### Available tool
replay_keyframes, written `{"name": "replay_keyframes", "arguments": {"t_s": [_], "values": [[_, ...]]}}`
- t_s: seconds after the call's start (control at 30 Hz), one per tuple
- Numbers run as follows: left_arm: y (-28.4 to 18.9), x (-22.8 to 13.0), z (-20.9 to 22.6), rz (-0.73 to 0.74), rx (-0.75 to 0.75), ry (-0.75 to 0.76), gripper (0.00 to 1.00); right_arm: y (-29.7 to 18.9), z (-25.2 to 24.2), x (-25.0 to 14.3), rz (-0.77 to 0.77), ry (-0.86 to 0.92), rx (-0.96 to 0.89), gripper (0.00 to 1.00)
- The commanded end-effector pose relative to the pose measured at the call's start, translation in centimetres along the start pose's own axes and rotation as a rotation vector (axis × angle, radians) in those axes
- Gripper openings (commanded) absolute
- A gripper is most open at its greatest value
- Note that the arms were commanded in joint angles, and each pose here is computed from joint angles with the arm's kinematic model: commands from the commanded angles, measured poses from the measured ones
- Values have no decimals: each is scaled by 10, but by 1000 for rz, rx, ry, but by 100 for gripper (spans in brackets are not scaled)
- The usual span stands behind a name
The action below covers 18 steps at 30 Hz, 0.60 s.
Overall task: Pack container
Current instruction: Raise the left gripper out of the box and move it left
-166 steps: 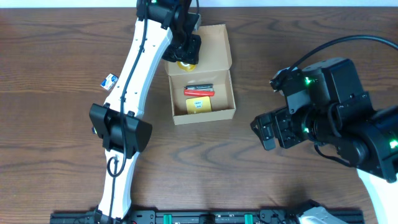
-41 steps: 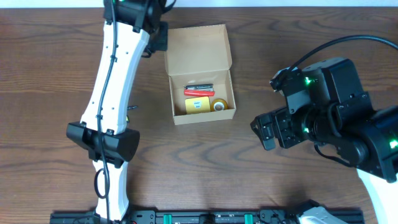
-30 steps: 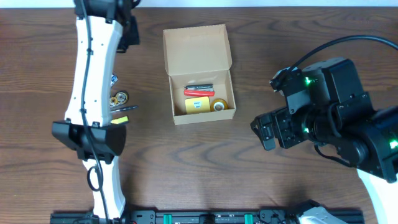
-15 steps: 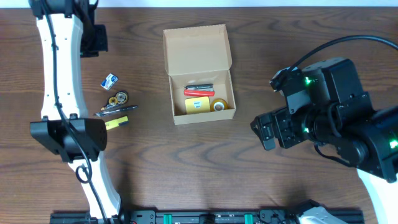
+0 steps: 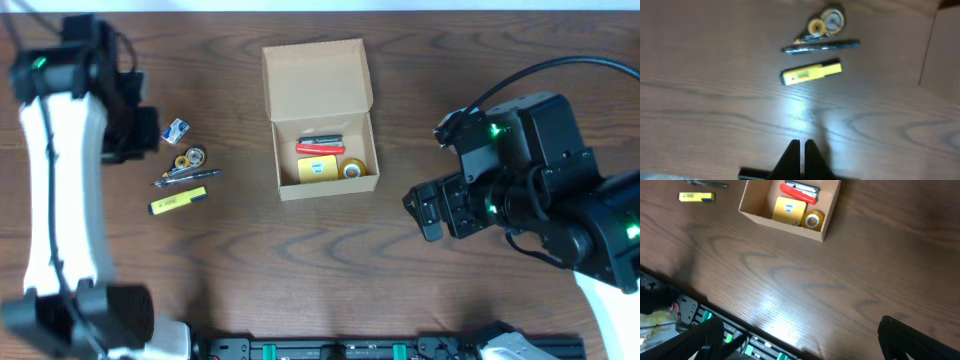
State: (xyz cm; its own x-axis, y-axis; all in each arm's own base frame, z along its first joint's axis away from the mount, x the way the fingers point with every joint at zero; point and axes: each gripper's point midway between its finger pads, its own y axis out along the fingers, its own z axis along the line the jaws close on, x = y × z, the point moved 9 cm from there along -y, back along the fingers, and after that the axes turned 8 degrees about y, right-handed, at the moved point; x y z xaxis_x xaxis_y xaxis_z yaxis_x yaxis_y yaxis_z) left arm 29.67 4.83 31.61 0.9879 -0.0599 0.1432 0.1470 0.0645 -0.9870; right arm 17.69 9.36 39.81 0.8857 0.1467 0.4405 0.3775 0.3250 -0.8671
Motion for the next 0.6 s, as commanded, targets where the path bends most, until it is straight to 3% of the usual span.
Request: {"name": "replay_keyframes", "arguments": {"t_s": [0.0,0.07,0.1,0.2,0.3,0.33,0.57], "values": [[18,-3,8,-7,-31,-20,6,0,-1,1,-1,-8,-6,99],[37,4,8,-26,-73,-27,6,0,-1,1,-1,-8,-6,99],[46,6,8,-32,-83,-28,12,0,-1,0,-1,-8,-6,99],[77,15,5,-55,-122,43,40,0,-1,1,-1,-8,-6,99],[100,23,3,-82,-138,106,81,0,-1,1,-1,-8,-6,99],[106,25,3,-94,-134,118,87,0,-1,0,-1,-8,-6,99],[144,62,11,-220,-78,282,94,0,-1,0,-1,-8,-6,99]]}}
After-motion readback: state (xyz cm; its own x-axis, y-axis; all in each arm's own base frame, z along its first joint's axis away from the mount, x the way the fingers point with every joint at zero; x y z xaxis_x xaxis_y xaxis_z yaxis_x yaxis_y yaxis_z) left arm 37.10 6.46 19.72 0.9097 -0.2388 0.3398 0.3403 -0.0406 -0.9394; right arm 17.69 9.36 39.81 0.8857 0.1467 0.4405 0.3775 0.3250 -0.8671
